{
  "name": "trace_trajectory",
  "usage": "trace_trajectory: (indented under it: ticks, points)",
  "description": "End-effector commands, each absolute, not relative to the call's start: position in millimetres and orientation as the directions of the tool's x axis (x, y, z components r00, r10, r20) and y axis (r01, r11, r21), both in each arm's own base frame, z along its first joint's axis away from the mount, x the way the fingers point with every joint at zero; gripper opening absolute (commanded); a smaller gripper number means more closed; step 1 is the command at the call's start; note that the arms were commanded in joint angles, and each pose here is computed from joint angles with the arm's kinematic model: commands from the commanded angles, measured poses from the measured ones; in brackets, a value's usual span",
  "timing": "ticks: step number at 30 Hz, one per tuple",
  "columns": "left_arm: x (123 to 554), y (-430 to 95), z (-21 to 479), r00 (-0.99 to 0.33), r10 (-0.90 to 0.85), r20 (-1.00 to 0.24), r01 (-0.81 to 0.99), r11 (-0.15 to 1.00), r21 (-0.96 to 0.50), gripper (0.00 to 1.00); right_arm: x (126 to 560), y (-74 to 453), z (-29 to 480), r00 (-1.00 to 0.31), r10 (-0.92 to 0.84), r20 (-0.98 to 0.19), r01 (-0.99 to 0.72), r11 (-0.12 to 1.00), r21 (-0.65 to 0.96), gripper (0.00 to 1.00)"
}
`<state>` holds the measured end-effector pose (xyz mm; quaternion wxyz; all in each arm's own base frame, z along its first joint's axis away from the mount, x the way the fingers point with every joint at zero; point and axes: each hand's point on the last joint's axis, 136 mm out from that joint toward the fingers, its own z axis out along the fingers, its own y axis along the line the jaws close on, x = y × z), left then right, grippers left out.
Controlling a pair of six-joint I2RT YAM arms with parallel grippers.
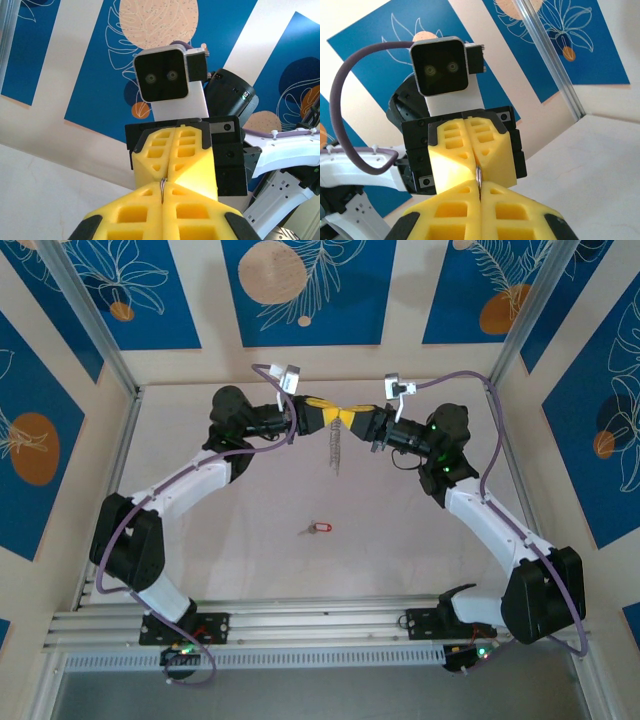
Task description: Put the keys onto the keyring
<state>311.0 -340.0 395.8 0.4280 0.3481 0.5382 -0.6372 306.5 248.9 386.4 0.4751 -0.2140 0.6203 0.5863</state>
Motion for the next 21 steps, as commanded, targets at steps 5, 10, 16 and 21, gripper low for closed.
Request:
trace_trajectory:
  ticks: [5, 10, 16, 21]
  points:
    - [314, -333, 399, -0.339, -0.191, -0.921, 0.938, 0.005, -0.346, 0.04, 312, 238, 384, -0.435, 0.315, -0.843, -0.81, 0.272, 0.519, 0.0]
    - [326, -317, 390, -0.325, -0.185, -0.927, 0.921, 0.162, -0.355, 0.24, 313, 228, 377, -0.407, 0.33, -0.852, -0.809, 0.303, 0.504, 0.0]
    - [329, -308, 375, -0.334, -0.146, -0.931, 0.896, 0.259, -0.362, 0.47, 309, 222, 373, -0.357, 0.327, -0.875, -0.84, 0.297, 0.454, 0.0]
    - [324, -311, 365, -0.365, -0.123, -0.923, 0.894, 0.23, -0.385, 0.56, 304, 219, 379, -0.32, 0.331, -0.888, -0.868, 0.273, 0.415, 0.0]
